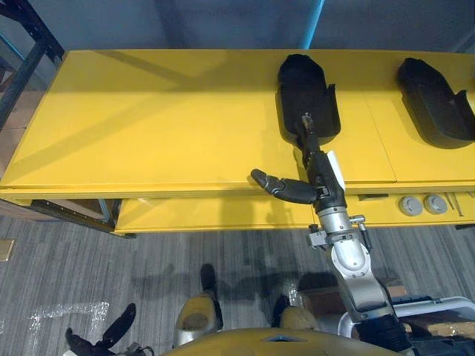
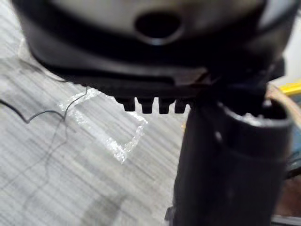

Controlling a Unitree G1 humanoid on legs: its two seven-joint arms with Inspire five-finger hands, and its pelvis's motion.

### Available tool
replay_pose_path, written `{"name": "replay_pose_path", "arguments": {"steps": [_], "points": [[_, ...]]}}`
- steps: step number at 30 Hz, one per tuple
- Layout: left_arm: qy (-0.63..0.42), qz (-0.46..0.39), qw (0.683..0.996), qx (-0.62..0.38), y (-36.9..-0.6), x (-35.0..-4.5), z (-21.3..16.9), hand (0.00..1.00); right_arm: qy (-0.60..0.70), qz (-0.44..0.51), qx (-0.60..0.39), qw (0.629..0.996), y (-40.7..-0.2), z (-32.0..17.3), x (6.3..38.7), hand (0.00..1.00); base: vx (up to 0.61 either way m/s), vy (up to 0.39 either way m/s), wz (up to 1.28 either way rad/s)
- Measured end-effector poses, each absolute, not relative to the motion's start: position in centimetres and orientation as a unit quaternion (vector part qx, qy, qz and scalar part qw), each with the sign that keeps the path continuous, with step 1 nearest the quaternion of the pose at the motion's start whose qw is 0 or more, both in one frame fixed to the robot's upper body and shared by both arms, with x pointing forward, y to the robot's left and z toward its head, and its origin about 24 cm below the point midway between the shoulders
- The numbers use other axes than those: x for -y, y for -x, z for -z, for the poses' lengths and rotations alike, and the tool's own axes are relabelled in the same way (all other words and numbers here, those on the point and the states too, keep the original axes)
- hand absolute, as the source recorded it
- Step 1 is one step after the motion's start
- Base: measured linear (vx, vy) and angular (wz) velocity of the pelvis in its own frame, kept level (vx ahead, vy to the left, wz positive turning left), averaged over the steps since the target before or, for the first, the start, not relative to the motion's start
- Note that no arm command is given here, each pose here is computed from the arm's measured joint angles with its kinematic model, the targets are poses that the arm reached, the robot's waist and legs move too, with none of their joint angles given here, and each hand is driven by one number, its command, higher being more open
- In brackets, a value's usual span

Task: Walk over and take three plastic housings, then place them on the shelf

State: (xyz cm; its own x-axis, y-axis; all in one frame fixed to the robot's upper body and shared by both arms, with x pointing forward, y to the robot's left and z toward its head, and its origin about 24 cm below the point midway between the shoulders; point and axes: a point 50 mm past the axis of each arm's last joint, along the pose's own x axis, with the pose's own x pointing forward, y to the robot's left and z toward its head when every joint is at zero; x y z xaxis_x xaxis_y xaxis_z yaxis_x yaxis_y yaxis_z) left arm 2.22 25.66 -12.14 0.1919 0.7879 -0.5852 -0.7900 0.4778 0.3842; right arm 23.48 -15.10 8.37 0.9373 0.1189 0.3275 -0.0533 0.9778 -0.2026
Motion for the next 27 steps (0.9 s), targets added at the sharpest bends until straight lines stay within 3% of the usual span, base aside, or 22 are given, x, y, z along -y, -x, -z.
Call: {"name": "replay_pose_path", "arguments": {"steps": [4,16,21,27], "points": [[0.018,-0.491,0.783,-0.380,-2.1,-25.4,12.5,1.00,0.109,-0.069,0.172,0.976,-23.5,-8.7,15.9,1.00,0.00,0.007,-0.06],[0.101,-0.425,0.819,-0.373,-3.3,-24.4,13.4,1.00,-0.065,-0.204,0.269,0.939,-21.6,-13.4,15.9,1.00,0.02,0.005,-0.12],[0.112,-0.364,0.839,-0.388,-4.6,-23.5,13.9,1.00,-0.064,-0.127,0.273,0.951,-21.1,-13.5,18.4,1.00,0.03,0.036,-0.33],[0.086,-0.310,0.841,-0.434,-4.6,-23.5,14.6,1.00,-0.032,0.129,0.161,0.978,-20.1,-9.1,23.0,1.00,-0.02,0.023,-0.51]]}}
